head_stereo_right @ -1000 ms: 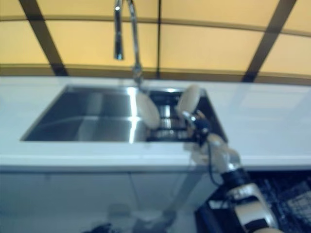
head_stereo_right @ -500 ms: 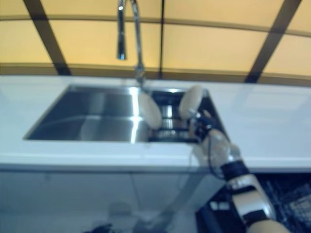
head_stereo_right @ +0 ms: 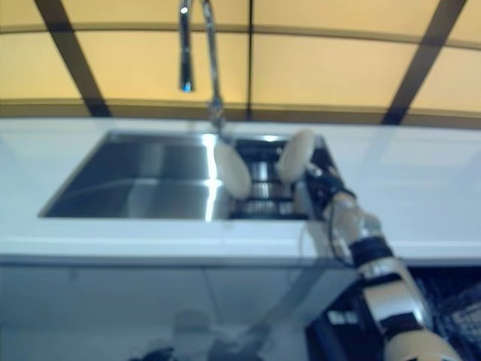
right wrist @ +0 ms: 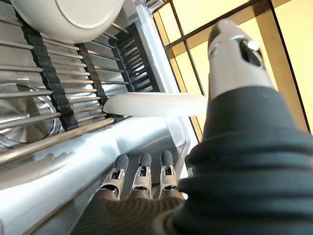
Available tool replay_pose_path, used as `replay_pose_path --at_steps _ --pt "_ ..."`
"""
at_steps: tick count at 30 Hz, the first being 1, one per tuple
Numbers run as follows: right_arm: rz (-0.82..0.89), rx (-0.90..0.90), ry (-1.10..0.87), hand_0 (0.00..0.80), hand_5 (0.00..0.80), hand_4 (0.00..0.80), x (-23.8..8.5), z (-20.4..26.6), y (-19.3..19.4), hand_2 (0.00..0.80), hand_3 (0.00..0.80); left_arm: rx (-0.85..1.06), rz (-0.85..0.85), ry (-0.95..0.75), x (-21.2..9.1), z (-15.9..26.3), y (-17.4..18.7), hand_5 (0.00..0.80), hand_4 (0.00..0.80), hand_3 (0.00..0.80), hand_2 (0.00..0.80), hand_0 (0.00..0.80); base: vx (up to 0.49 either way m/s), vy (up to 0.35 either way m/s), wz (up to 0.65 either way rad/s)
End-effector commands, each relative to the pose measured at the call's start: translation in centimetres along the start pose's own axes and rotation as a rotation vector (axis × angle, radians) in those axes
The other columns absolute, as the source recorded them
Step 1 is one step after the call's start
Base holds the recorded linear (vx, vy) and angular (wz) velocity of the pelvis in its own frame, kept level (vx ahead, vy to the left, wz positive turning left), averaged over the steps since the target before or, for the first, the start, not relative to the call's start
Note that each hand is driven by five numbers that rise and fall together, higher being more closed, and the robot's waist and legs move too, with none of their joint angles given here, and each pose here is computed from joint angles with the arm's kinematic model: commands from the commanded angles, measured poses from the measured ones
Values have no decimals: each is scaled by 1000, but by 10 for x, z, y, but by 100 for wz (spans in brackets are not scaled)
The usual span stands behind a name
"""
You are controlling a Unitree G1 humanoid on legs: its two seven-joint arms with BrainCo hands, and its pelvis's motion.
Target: Take plates into dishwasher
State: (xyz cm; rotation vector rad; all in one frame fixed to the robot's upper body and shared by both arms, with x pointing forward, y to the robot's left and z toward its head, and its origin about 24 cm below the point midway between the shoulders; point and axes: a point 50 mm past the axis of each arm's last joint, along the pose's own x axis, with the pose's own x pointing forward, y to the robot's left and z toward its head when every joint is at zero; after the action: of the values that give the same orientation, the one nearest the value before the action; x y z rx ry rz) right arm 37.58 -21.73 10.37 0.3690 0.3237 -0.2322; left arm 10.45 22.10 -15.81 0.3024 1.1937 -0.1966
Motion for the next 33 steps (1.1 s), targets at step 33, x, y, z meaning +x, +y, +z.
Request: replay_pose_path --at_steps 33 --pt "36 -65 -234 0 0 0 -6 84 18 0 0 91 3 -31 3 22 10 0 0 0 0 0 34 -56 2"
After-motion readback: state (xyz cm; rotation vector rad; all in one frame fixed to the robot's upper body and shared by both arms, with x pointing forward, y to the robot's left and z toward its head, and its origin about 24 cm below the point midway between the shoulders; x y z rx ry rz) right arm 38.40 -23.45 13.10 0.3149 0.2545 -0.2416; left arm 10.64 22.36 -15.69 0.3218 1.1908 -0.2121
